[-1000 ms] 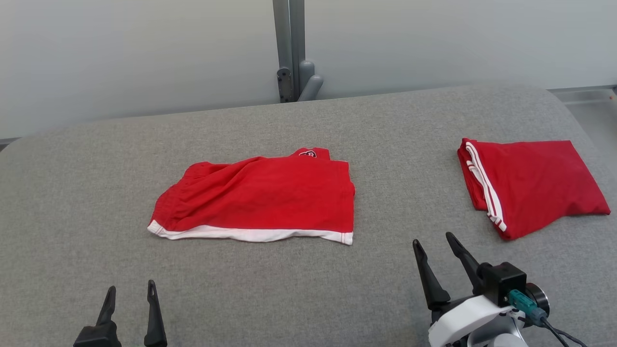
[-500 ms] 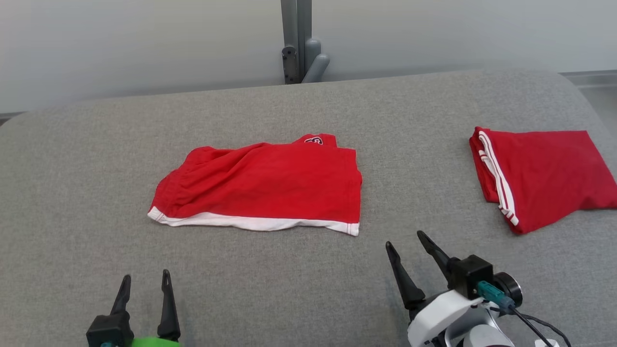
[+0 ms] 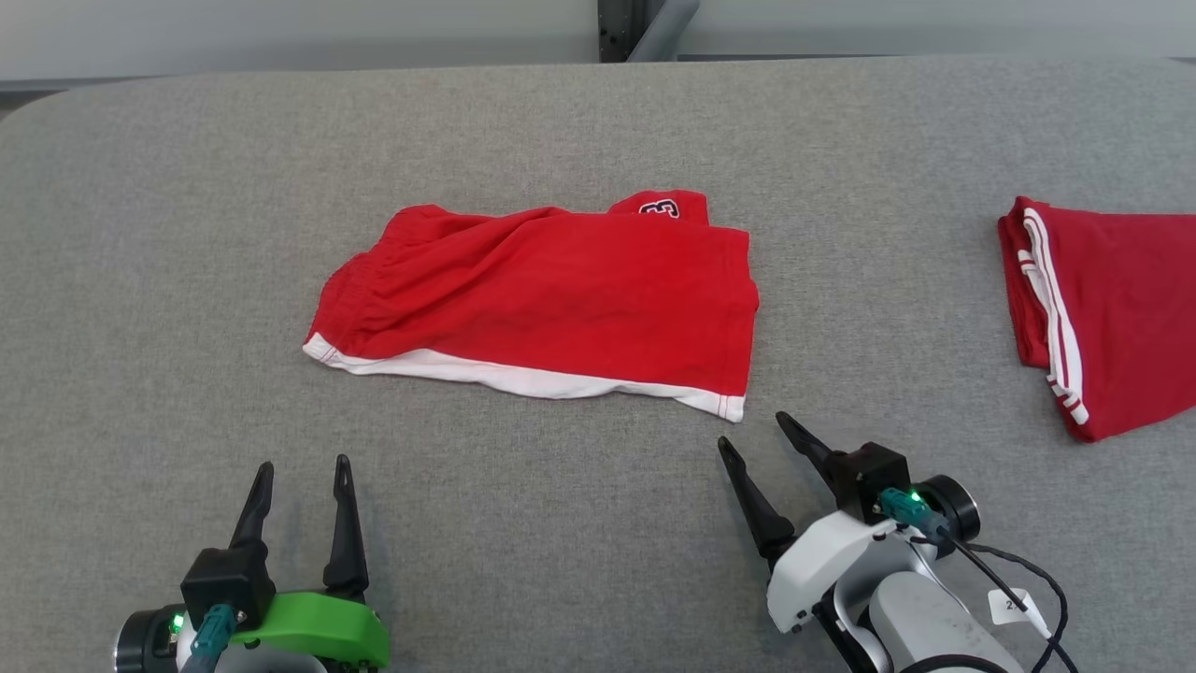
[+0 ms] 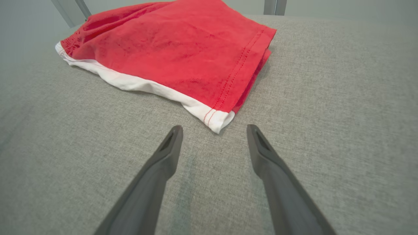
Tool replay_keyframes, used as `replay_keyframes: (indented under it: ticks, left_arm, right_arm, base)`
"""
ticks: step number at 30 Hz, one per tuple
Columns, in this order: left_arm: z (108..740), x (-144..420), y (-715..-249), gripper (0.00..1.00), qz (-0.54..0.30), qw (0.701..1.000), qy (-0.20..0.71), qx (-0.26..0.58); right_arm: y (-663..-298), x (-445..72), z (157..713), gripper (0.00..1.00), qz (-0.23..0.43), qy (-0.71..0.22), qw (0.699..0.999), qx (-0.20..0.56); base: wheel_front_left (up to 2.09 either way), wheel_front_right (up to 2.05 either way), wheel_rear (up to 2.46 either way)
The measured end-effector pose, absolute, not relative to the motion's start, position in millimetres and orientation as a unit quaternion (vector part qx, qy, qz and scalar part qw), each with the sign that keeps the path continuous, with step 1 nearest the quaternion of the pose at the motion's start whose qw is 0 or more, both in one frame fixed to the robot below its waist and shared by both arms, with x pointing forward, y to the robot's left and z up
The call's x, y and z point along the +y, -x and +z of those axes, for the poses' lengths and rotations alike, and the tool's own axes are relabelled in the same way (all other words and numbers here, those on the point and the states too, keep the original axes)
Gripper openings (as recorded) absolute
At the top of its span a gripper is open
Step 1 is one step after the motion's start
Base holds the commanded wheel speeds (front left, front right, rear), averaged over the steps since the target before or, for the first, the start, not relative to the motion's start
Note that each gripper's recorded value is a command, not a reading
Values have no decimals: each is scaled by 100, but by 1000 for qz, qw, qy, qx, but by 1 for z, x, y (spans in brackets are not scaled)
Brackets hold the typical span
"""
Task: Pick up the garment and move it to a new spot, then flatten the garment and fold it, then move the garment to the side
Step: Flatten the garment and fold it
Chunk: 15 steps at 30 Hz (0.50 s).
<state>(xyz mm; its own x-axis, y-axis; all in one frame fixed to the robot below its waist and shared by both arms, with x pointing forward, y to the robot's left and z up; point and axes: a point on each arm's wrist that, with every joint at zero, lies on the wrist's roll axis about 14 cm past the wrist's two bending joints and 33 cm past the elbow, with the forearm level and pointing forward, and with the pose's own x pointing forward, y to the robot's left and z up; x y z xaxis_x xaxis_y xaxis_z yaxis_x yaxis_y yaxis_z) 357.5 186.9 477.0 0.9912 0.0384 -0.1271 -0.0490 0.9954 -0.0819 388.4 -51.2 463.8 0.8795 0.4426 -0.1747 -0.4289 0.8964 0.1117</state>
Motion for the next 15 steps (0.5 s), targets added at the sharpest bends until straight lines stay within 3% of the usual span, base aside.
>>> replay_keyframes:
  ticks: [4,11,14,15]
  left_arm:
    - [471,194,-360,100,33,996,41,71]
    - [470,197,-370,100,36,996,39,71]
    - [470,198,-375,100,36,996,41,70]
    - [469,198,-376,100,36,996,41,70]
  right_arm:
    - [-395,-42,452,100,237,-37,964,114]
    - [-407,-35,445,91,246,-39,961,122]
    - [-411,-32,441,73,249,-39,959,126]
    - [-412,-31,440,54,251,-39,959,127]
  base:
    - [0,0,0]
    - [0,0,0]
    - [0,0,0]
    - [0,0,0]
